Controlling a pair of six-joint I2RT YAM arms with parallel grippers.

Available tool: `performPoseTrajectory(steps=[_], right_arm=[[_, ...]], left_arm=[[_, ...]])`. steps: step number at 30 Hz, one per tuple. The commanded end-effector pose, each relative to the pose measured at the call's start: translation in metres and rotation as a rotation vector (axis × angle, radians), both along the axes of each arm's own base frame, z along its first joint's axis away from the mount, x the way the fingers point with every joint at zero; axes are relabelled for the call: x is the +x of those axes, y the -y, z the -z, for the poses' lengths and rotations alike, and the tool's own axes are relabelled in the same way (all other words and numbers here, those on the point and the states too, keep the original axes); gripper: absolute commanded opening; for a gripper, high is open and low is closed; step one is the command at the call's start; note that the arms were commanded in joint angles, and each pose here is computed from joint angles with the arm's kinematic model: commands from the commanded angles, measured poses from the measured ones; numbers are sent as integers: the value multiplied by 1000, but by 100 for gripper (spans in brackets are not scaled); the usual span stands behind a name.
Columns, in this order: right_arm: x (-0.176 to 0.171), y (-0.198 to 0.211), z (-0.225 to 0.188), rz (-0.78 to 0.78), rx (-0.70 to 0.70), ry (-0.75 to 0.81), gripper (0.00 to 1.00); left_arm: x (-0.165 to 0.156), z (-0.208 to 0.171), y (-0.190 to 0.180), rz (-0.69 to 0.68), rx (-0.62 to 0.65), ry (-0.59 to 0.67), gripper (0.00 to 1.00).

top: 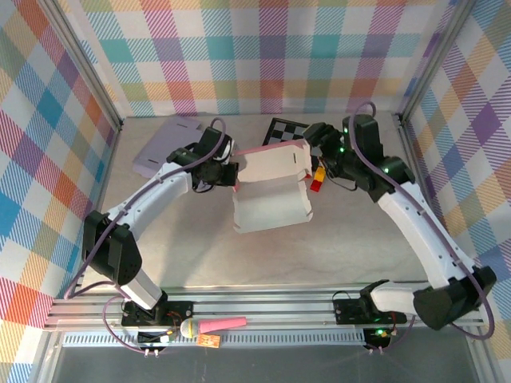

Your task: Fold the paper box

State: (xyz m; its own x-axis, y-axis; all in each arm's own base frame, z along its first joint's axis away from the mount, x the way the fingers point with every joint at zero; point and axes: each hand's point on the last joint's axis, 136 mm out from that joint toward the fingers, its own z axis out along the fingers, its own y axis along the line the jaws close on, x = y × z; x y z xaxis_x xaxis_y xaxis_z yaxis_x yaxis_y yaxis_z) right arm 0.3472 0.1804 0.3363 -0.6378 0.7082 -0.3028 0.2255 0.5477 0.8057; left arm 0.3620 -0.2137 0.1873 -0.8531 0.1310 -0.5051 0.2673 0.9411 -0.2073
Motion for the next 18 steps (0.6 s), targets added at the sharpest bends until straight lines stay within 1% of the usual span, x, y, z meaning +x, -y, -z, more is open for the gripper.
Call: performPoseTrajectory(steps=[1,3,7,12,15,18], right_arm=[[-1,-13,12,-114,-69,-48,72],[7,-17,18,-117,-75,-67,68],[25,-23,24,-127,-102,-66,67],[43,-25,34,-143,-173,-56,65],[48,-28,45,-162,-193,-86,64],[46,-33,60,-182,-181,-137,63]], left_arm=[[-20,13,2,78,25,-142,0],[-21,14,3,72,22,-161,0],[-23,13,3,62,13,-166,0],[-25,14,4,61,9,-181,0],[-25,13,3,51,6,-178,0],[-24,13,3,44,4,-179,0]])
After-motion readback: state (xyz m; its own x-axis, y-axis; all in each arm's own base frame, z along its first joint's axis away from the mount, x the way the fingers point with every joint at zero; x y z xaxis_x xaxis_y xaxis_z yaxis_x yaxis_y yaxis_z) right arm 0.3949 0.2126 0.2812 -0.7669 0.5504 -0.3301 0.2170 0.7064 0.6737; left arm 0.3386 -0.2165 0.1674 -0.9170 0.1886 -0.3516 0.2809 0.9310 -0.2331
